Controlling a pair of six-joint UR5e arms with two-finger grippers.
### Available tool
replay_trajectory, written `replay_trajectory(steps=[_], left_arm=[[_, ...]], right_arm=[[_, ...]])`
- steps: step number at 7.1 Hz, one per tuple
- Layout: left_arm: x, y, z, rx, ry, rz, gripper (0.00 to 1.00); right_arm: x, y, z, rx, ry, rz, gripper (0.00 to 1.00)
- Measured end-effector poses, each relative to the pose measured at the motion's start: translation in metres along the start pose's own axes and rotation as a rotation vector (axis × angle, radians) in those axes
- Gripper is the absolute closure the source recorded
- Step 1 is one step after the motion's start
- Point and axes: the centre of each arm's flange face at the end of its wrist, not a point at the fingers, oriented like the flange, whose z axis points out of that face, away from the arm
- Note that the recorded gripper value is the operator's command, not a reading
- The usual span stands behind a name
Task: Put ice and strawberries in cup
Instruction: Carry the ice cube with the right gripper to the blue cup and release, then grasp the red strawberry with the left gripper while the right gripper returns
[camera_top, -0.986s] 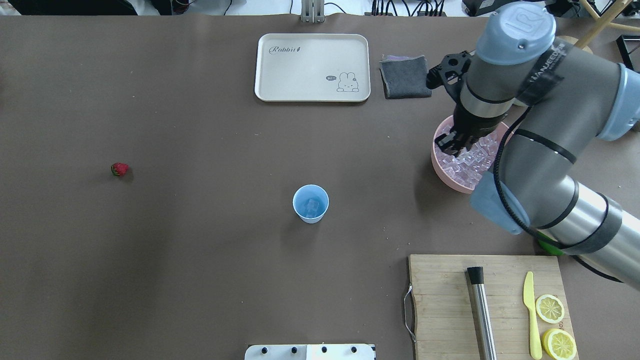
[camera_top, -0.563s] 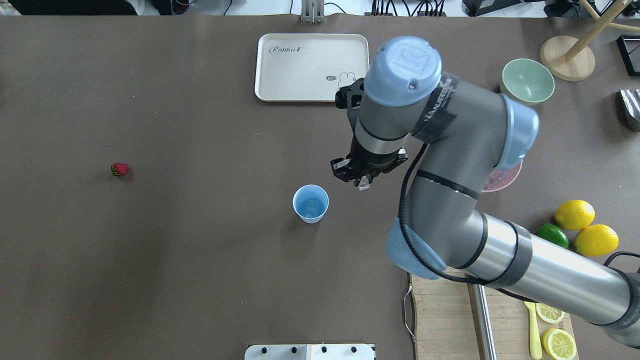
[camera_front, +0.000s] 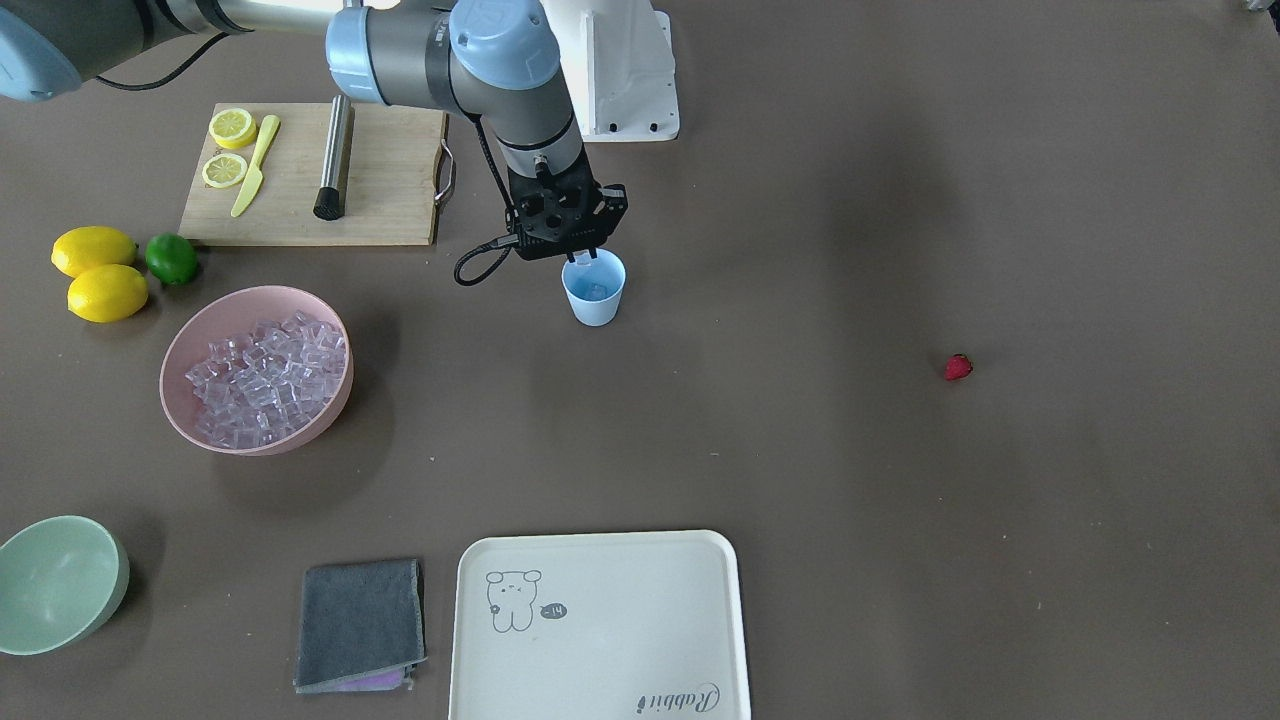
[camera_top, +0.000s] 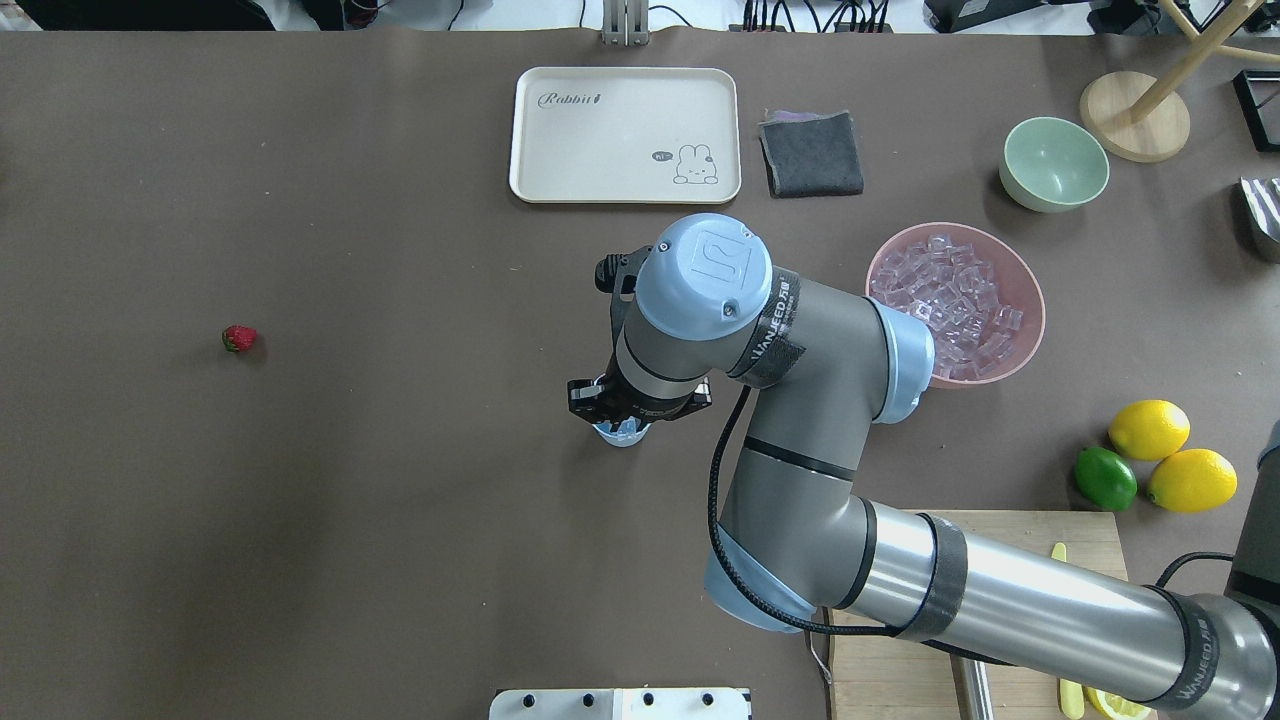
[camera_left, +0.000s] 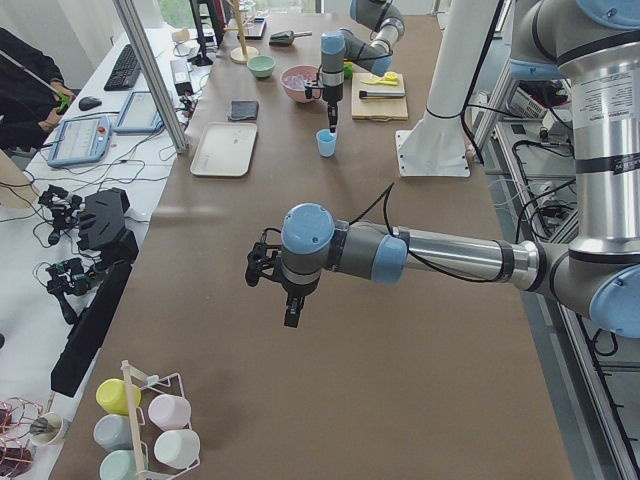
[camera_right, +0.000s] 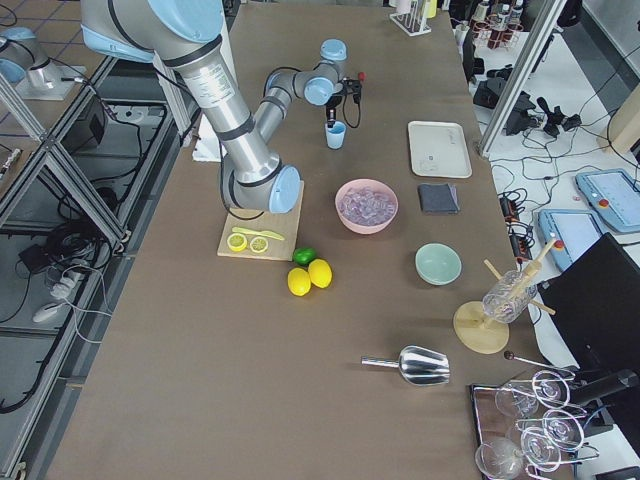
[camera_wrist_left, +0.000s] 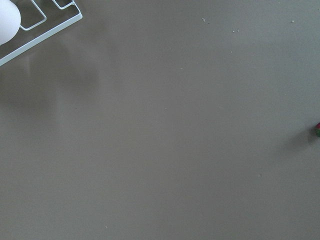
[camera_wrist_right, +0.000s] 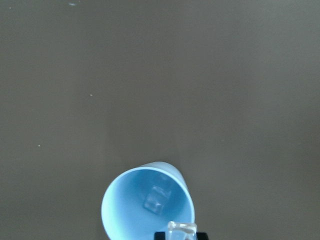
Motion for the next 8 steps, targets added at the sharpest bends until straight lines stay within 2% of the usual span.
replay_trajectory(steps=[1, 2, 3, 5, 6, 8], left_arm=[[0.011, -0.008, 0.007, 0.001, 0.006, -0.021, 0.03], [0.026, -0.016, 0.023, 0.015, 0.021, -0.052, 0.03], [0.047, -0.024, 0.047, 0.036, 0.052, -0.086, 0.03], [0.112, -0.044, 0.105, 0.072, 0.105, -0.132, 0.04], [0.148, -0.053, 0.130, 0.086, 0.104, -0.122, 0.07], [0.204, -0.072, 0.166, 0.100, 0.105, -0.064, 0.14]], right_arm=[[0.000, -0.001, 0.000, 0.002, -0.002, 0.007, 0.17], [0.002, -0.005, -0.002, 0.008, -0.002, 0.014, 0.01], [0.005, -0.010, -0.006, 0.014, -0.004, 0.019, 0.01], [0.031, -0.030, -0.039, 0.024, -0.027, 0.034, 0.01], [0.073, -0.041, -0.062, 0.024, -0.035, 0.026, 0.01], [0.169, -0.047, -0.098, 0.030, -0.021, -0.047, 0.01]])
